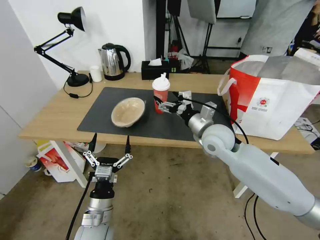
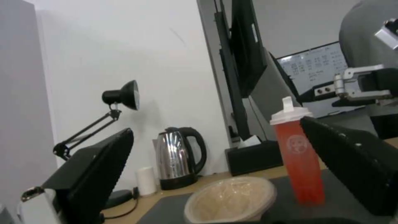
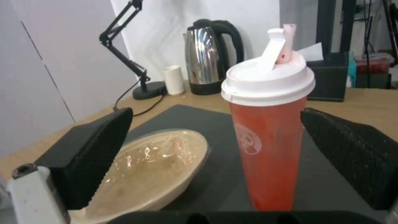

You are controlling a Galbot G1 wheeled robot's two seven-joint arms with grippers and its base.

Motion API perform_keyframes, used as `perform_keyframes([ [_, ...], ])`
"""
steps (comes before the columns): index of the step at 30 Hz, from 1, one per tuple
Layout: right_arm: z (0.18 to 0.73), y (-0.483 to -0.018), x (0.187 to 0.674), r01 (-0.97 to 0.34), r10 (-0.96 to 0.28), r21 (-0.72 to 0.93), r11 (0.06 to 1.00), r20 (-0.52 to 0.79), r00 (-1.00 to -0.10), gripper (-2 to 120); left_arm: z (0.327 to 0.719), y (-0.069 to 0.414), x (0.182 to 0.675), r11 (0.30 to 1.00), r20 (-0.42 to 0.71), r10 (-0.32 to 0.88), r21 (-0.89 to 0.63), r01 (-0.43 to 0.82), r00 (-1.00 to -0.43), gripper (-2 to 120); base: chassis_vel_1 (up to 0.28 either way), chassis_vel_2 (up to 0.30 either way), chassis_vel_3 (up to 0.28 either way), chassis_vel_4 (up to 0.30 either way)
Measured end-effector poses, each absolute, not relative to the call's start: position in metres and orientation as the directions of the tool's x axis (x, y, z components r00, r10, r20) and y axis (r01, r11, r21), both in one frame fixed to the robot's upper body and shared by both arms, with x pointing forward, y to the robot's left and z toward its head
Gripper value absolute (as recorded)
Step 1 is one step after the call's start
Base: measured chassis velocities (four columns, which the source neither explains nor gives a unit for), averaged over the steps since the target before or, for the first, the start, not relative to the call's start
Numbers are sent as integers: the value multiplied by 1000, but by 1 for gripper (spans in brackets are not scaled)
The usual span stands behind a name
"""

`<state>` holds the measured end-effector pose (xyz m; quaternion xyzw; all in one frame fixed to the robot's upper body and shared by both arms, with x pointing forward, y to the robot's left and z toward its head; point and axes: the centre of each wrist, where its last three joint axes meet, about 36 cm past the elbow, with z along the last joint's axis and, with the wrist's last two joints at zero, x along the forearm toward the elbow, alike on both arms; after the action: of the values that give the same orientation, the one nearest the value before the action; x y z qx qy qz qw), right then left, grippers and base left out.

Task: Pick up the trash from the table and place it into the takeout bag.

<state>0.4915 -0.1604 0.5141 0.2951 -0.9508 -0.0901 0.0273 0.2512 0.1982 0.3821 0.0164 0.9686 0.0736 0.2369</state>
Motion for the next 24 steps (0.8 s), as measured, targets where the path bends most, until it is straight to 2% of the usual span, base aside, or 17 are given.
perform_keyframes([
  [24, 483, -156, 543, -496, -512, 187, 848, 49, -858, 100, 381, 199, 248, 988, -456, 67, 157, -6, -887, 100, 0, 0, 0, 0],
])
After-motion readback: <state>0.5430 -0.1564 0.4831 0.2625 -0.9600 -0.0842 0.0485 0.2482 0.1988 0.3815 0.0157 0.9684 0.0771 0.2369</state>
